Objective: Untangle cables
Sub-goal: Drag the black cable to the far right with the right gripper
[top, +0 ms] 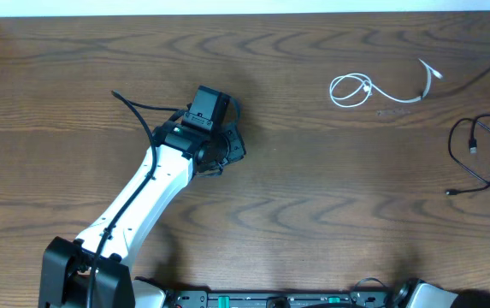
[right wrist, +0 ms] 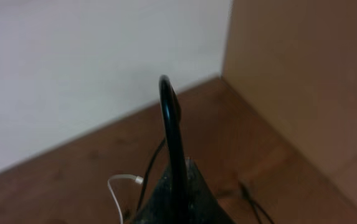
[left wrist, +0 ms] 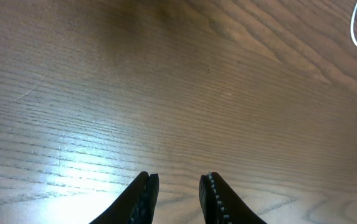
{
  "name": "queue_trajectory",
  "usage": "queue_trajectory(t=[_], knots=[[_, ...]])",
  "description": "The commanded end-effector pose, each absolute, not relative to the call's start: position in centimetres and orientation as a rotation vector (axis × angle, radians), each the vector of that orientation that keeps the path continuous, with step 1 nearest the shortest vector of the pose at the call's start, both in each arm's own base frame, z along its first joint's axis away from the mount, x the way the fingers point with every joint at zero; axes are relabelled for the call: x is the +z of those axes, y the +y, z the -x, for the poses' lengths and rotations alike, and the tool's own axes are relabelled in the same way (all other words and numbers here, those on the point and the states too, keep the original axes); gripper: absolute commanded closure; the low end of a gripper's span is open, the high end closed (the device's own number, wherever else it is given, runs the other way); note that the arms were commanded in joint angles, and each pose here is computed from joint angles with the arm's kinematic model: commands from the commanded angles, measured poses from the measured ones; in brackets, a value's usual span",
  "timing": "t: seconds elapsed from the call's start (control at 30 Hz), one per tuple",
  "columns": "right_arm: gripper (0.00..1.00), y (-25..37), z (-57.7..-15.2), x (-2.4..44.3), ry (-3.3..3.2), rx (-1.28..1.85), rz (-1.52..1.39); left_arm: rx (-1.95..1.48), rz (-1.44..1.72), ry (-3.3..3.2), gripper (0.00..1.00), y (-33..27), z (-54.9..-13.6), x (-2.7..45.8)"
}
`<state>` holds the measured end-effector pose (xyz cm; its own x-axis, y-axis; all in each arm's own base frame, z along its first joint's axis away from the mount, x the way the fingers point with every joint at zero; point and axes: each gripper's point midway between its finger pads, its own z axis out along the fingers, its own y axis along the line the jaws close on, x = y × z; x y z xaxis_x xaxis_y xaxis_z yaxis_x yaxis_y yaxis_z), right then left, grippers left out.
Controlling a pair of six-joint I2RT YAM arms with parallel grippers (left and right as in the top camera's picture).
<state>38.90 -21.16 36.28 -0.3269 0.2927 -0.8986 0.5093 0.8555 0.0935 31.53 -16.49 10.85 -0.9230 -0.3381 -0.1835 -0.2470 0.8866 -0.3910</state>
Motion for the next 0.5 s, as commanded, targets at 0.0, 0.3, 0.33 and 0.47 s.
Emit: queue_trajectory(t=[0.0,0.3,0.33,0.47], knots=[[0.99,-22.7,-39.2,32.5,2.019,-0.199,-0.665,-0.513,0.433,2.822,0.72,-16.2,-31.3,10.4],[0.99,-13.3,-43.1,37.6,1.859,0.403,-0.151,-0.513,0.433,2.821,0.72,-16.2,-31.3,10.4],[0.99,-11.4,-42.8,40.0,1.785,0.468,-0.031,-0.513,0.433,2.822,0.72,-16.2,-31.3,10.4],[0.99,-8.3,-40.8,47.1,1.575,0.45,0.161,-0.513,0.433,2.822,0.72,-16.2,-31.3,10.4]])
